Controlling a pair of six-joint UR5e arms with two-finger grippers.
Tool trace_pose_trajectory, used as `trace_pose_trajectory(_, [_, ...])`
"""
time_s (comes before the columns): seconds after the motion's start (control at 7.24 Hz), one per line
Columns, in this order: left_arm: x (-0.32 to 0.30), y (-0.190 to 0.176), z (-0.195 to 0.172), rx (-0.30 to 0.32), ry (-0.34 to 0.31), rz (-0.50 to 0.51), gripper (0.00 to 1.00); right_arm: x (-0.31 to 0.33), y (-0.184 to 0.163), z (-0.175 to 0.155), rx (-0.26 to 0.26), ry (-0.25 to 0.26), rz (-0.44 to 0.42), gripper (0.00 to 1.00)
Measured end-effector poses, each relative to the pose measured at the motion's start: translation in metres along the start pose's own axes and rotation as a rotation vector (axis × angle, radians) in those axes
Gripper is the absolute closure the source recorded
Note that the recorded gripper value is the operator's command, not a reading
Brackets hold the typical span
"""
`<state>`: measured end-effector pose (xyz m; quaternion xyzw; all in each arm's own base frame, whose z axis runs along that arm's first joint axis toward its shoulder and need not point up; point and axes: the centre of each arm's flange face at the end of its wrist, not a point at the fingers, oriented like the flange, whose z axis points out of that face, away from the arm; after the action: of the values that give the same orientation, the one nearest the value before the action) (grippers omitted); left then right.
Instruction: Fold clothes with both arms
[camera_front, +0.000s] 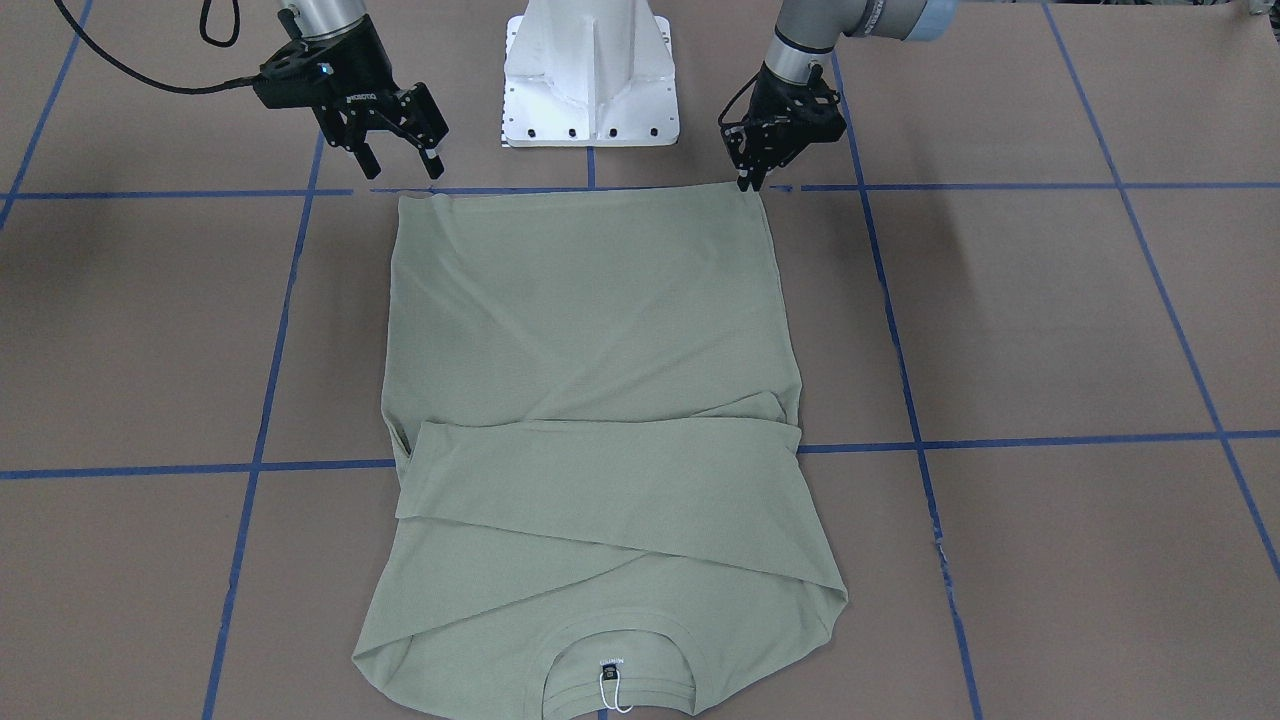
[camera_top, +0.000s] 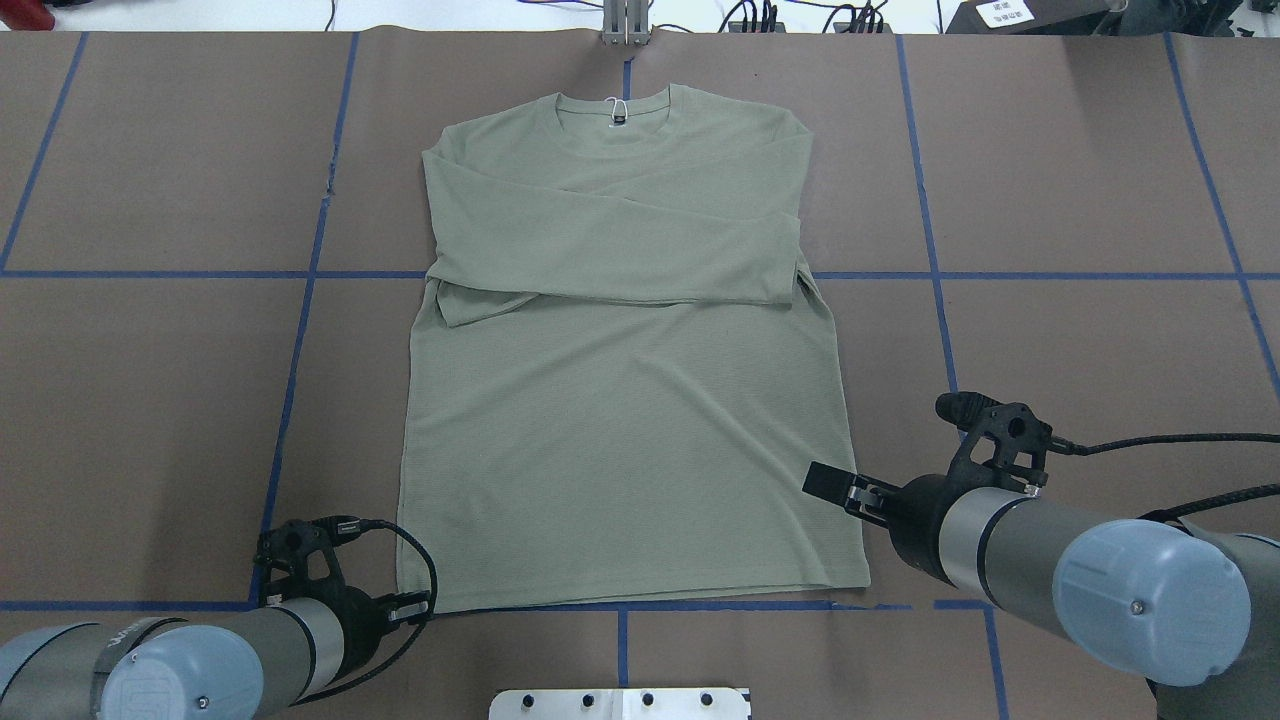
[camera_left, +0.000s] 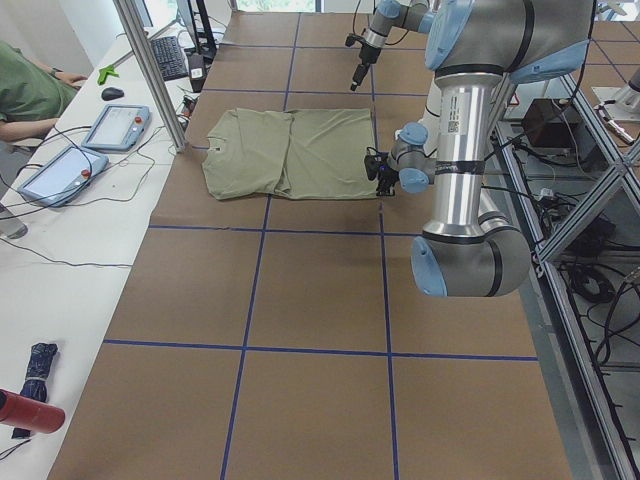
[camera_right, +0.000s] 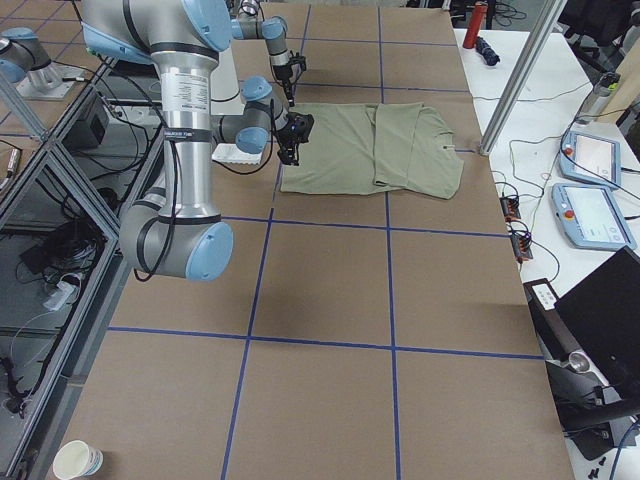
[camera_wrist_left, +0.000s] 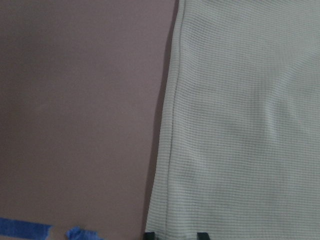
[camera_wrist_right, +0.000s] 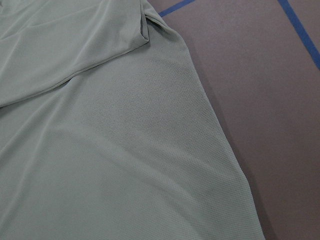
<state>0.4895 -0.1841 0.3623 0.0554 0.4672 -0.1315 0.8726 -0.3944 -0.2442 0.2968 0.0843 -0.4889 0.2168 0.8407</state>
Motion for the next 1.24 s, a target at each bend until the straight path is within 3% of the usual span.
trace_pose_trajectory(0.41, [0.010,-0.004,-0.019,0.001,0.037,0.000,1.00,0.003,0.002,0.004,-0.003,0.024,0.001,0.07])
trace_pose_trajectory(0.83, [0.026,-0.006,-0.045,-0.010,0.094,-0.009,1.00,0.018,0.014,0.021,0.000,0.098,0.104,0.07])
trace_pose_trajectory(1.24, [0.033,-0.011,-0.060,-0.002,0.126,-0.018,1.00,0.027,0.023,0.035,-0.012,0.077,0.124,0.07])
